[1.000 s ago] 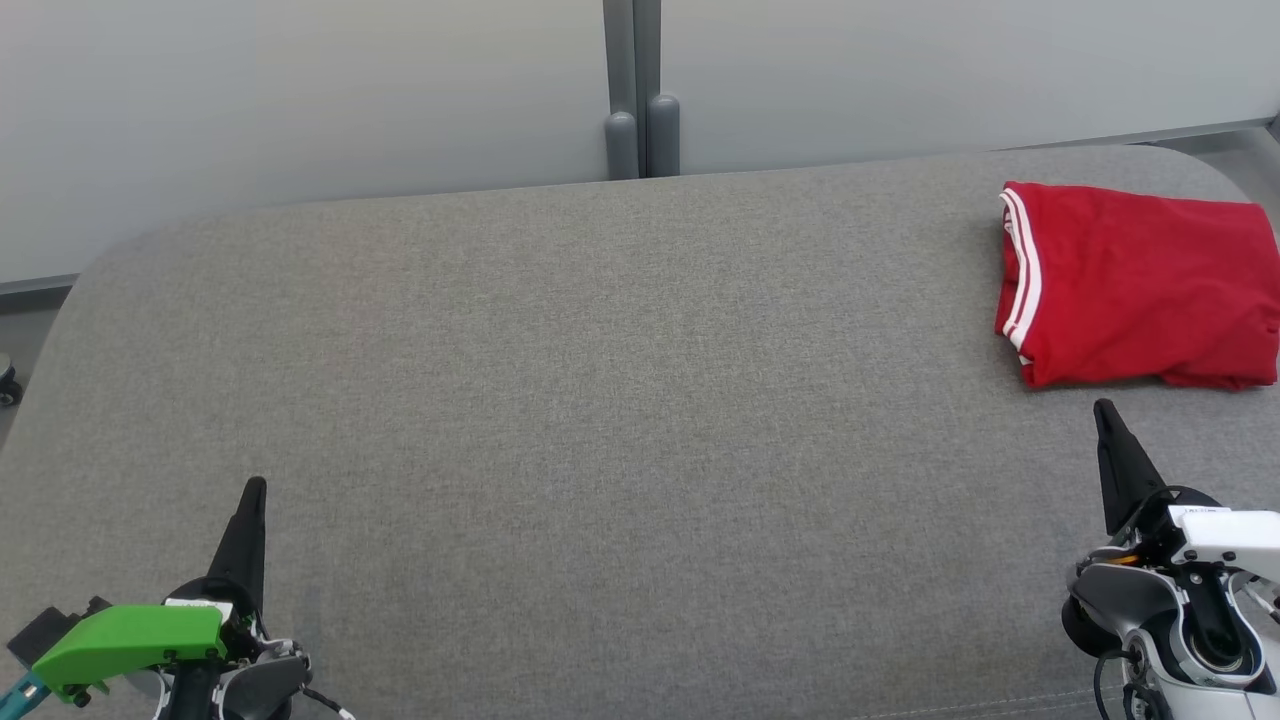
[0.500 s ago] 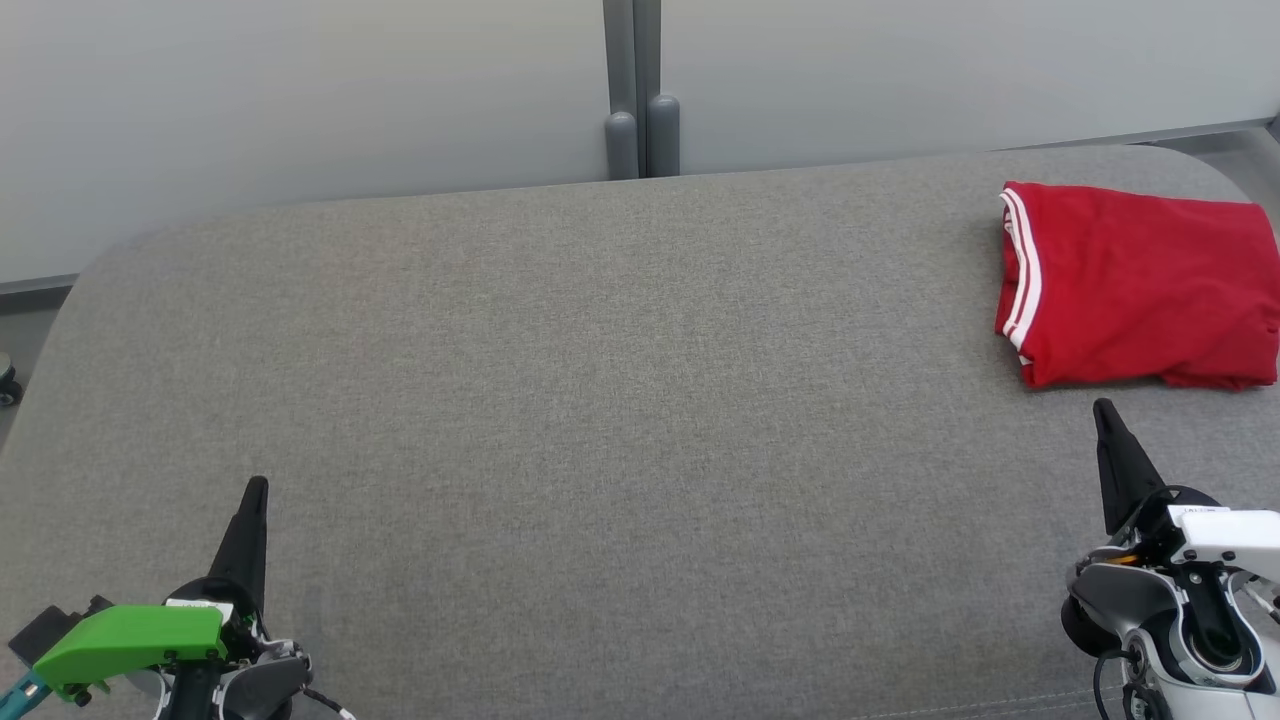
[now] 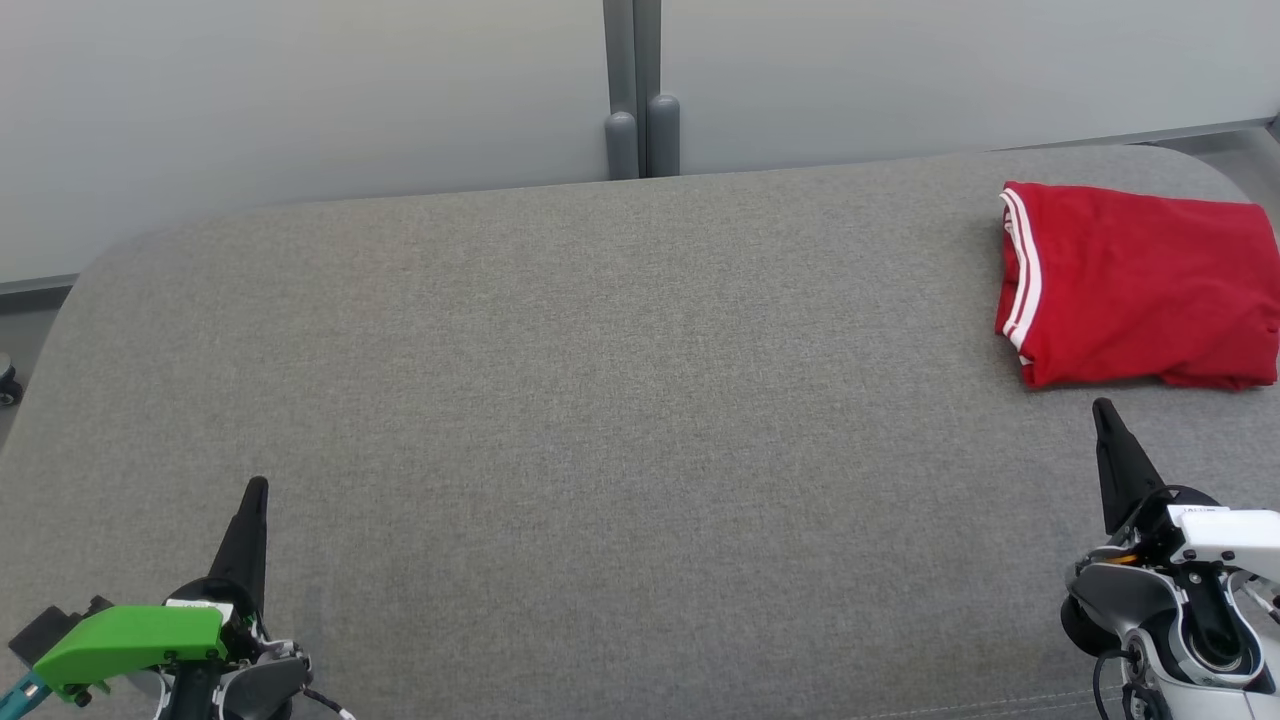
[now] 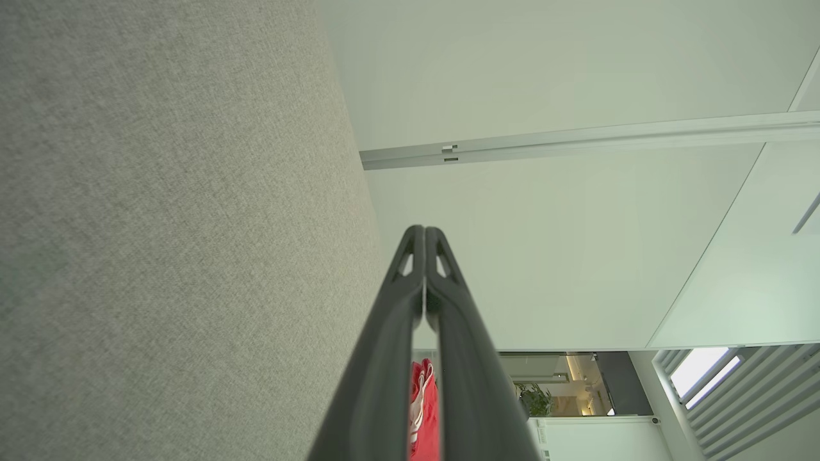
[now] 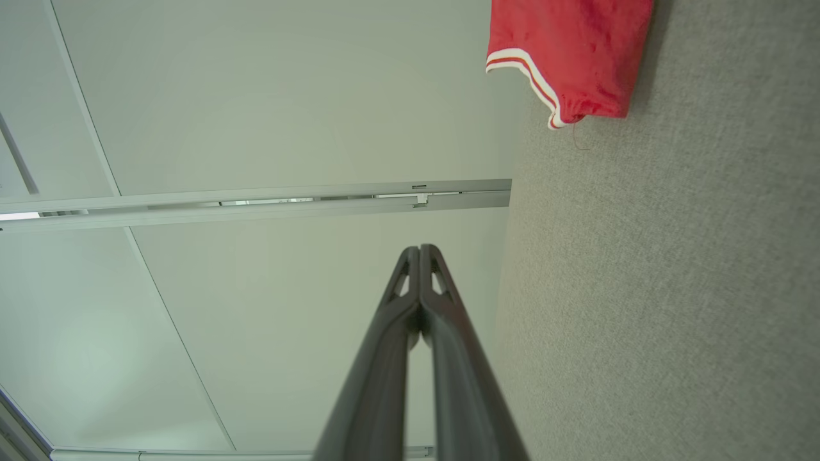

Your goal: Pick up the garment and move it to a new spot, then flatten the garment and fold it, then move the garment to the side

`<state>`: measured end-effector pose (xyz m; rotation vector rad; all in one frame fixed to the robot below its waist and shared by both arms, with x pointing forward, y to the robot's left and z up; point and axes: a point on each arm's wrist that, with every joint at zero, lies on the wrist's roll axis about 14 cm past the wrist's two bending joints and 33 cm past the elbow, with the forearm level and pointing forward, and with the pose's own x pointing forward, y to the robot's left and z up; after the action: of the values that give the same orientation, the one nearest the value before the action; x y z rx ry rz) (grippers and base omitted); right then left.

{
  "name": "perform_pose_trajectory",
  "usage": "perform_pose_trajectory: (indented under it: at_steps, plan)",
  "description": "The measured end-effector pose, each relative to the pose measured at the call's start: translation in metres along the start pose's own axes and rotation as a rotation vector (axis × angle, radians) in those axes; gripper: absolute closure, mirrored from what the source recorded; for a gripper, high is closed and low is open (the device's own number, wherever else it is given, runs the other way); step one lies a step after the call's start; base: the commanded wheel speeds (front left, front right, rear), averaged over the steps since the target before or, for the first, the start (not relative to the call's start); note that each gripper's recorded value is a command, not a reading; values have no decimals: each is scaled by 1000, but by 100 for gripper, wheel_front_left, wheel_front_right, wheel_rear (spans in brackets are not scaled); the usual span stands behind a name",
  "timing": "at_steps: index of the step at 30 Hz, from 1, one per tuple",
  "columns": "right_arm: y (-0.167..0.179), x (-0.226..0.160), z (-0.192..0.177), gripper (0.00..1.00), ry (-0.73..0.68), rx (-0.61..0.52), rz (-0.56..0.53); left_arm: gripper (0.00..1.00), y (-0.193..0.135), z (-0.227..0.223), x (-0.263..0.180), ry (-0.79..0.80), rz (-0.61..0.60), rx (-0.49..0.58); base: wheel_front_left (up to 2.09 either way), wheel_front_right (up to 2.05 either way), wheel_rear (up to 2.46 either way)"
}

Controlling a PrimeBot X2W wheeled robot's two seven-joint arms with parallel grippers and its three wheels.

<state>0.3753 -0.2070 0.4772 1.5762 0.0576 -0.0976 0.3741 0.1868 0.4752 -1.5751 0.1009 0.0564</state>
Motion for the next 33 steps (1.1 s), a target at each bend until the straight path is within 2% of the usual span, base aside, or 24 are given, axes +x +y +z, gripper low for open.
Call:
perform_pose_trajectory:
  at_steps: [33]
  plan:
    - [1, 0, 0, 100, 0, 4, 4, 100, 0, 0, 0, 0, 1, -1, 0, 0, 0]
